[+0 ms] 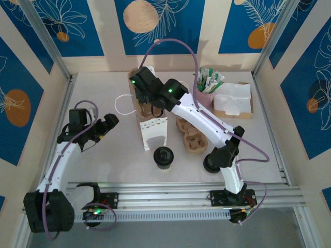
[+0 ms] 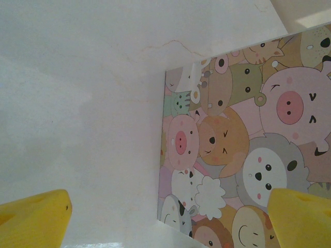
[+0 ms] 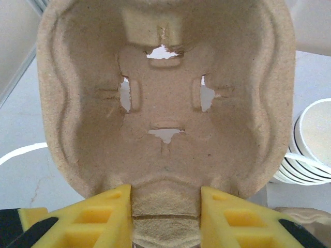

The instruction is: Pack the takeout coffee

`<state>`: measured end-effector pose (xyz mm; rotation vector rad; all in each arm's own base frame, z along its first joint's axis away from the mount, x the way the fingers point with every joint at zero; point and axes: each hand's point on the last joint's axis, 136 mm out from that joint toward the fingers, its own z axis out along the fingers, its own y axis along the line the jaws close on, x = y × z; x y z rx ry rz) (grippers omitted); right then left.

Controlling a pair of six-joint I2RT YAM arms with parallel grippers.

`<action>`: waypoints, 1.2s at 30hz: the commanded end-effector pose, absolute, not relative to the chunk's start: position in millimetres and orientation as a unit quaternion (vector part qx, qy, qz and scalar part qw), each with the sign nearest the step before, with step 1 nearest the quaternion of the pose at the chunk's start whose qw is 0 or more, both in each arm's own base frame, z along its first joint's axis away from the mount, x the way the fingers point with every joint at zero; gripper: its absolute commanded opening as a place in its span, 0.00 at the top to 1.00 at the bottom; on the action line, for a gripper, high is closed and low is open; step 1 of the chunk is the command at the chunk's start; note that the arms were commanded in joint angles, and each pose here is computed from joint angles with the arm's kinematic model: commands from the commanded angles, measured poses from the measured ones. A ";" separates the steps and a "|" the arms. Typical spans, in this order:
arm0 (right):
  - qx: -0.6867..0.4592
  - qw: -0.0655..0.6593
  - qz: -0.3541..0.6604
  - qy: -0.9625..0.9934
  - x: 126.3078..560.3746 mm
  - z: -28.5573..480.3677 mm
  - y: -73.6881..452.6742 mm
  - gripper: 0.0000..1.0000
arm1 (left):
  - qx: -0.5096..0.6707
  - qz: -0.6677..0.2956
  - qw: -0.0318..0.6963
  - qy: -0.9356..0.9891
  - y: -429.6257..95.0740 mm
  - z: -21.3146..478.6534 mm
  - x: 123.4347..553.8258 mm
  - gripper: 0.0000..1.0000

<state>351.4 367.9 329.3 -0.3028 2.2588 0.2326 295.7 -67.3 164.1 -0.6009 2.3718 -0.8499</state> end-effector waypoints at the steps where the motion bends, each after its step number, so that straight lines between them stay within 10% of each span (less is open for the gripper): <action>1: -0.112 0.406 0.070 0.904 351.6 317.4 364.6 0.66 | -0.210 -0.318 0.283 0.880 -68.7 170.6 295.4 0.03; 36: -0.120 0.369 0.039 0.921 345.1 297.9 359.4 0.66 | -0.209 -0.312 0.283 0.882 -67.8 169.5 295.0 0.03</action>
